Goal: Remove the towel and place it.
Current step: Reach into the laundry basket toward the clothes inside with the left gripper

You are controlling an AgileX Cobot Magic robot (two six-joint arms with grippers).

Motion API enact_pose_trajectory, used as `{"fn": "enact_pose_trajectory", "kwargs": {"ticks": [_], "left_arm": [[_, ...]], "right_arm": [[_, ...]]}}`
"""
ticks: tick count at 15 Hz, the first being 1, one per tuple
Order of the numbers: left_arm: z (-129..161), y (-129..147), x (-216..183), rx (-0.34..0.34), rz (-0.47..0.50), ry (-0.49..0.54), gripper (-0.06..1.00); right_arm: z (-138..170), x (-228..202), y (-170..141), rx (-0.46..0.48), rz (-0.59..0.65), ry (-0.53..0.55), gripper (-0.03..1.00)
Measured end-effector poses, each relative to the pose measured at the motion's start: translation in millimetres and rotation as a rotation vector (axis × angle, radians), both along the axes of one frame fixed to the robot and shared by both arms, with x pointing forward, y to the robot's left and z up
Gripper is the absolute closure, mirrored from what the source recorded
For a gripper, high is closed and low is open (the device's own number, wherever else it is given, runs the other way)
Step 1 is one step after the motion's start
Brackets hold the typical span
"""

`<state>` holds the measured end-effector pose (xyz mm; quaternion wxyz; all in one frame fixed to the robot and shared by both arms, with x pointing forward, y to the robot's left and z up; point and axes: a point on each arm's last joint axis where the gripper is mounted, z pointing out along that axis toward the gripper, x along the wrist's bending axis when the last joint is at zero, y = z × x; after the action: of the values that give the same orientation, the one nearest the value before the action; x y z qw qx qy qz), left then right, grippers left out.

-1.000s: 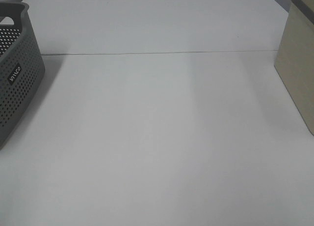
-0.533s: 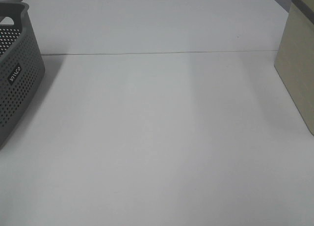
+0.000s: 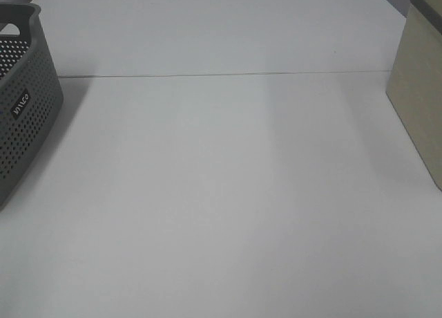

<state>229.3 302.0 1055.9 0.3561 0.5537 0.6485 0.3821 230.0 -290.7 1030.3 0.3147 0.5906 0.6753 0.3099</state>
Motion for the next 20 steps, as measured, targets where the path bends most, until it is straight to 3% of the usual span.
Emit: {"fn": "enact_pose_trajectory", "kwargs": {"ticks": [3,16,20], "left_arm": [[0,-2,0,0.027,-0.059,0.003,-0.04],[0,-1,0,0.039,-0.062,0.004,-0.04],[3,0,10,-0.003,-0.044,0.067,-0.04]], "right_arm": [[0,0,0,0.000,0.000,0.000,0.36],[0,0,0,0.000,0.000,0.000,0.36],[0,0,0,0.000,0.000,0.000,0.36]]}}
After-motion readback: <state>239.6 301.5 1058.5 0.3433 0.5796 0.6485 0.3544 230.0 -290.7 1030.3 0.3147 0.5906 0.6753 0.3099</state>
